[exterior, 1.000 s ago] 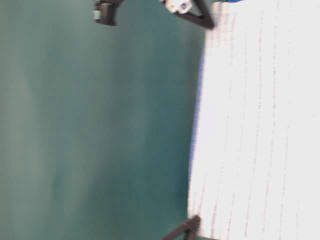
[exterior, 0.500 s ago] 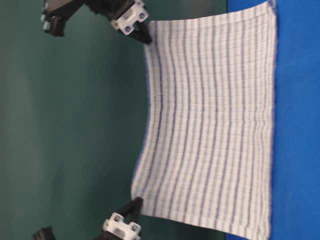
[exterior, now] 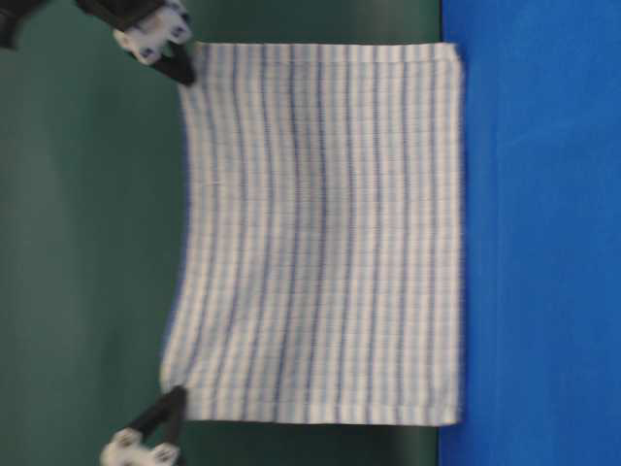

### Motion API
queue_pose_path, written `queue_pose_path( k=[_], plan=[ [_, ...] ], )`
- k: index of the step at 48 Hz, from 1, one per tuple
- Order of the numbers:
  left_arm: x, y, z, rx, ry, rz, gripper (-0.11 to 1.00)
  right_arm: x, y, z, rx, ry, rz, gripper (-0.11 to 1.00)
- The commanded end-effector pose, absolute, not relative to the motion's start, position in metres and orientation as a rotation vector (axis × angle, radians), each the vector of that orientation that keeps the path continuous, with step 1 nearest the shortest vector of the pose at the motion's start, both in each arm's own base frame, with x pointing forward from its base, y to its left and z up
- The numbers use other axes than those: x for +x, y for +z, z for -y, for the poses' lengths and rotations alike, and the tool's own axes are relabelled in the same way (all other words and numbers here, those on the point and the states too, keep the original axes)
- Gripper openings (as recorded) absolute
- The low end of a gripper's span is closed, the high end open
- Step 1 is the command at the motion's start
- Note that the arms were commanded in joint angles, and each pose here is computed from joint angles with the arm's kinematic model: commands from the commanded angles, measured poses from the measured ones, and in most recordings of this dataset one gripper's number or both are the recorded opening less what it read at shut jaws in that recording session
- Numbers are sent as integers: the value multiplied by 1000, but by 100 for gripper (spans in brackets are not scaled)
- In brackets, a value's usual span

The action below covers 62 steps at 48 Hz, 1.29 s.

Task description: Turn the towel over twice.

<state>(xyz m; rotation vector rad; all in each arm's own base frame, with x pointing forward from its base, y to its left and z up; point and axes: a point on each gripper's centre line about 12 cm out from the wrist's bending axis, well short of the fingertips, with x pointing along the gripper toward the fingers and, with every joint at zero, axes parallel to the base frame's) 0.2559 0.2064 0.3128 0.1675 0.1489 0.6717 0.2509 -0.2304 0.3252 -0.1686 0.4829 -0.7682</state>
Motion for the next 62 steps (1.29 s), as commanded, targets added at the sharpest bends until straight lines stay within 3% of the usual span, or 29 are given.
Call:
queue_pose_path(
  k=[1, 17, 35, 62],
  plan=[
    [251, 333, -187, 187, 641, -92, 4, 247, 345, 207, -193, -735, -412, 2],
    [235, 321, -133, 187, 511, -83, 4, 233, 325, 143, -164, -621, -471, 2],
    [233, 260, -89, 168, 351, -197, 4, 247, 277, 78, -79, -390, -601, 2],
    [244, 203, -12, 140, 26, -348, 4, 271, 204, -14, 79, -62, -778, 2]
  ],
)
